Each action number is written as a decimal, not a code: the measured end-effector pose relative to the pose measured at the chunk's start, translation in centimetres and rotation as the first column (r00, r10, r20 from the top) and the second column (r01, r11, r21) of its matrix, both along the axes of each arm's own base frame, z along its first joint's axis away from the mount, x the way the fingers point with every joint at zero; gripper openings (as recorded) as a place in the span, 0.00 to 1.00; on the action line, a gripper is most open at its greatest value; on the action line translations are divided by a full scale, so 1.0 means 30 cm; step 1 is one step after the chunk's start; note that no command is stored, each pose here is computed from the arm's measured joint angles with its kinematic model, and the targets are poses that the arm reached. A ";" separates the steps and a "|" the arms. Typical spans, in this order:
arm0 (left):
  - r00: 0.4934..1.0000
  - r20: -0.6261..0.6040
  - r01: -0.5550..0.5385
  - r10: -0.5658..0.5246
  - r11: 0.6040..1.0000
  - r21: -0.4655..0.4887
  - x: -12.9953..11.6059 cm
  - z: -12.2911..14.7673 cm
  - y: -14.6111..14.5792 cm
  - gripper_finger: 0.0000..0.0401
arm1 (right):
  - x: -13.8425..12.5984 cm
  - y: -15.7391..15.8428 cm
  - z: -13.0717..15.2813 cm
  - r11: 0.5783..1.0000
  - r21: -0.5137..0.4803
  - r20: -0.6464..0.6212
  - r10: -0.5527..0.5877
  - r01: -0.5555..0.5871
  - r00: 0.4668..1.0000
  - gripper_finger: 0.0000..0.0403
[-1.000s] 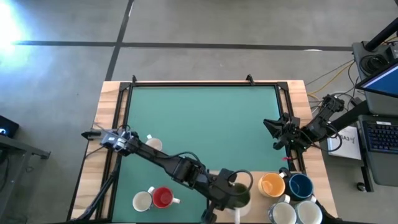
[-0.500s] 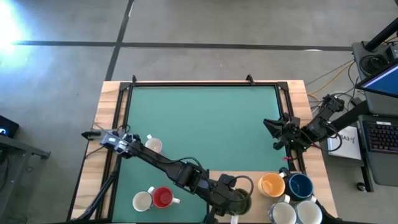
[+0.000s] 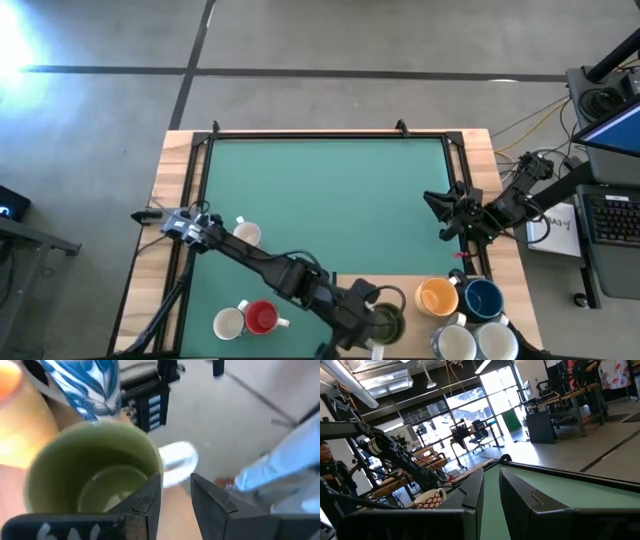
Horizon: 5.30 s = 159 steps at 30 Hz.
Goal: Place coffee mugs
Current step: Put the green mug on the shelf
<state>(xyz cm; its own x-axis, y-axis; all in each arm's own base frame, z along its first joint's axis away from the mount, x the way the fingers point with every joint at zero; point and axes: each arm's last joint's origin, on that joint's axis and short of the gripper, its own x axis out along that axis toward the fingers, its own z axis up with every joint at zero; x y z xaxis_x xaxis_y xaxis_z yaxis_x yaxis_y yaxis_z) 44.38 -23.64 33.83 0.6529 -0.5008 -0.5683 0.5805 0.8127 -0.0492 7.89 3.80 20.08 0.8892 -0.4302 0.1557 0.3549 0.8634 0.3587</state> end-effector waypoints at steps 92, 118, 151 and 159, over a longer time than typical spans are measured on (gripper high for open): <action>0.895 0.219 0.227 -0.388 0.820 0.525 0.000 -0.025 -0.016 0.19 | 0.000 0.000 0.000 1.000 0.000 0.000 0.000 0.000 1.000 0.12; 0.997 0.067 0.006 -0.047 0.858 0.513 -0.077 0.085 0.154 0.19 | 0.000 0.000 0.000 1.000 0.000 0.000 0.000 0.000 1.000 0.12; 0.994 0.109 -0.047 0.022 0.972 0.229 -0.030 0.041 0.095 0.19 | 0.000 0.000 0.000 1.000 0.000 0.000 0.000 0.000 1.000 0.12; 0.998 0.028 -0.064 0.058 0.966 0.250 -0.050 0.031 0.106 0.19 | 0.000 0.000 0.000 1.000 0.000 0.000 0.000 0.000 1.000 0.12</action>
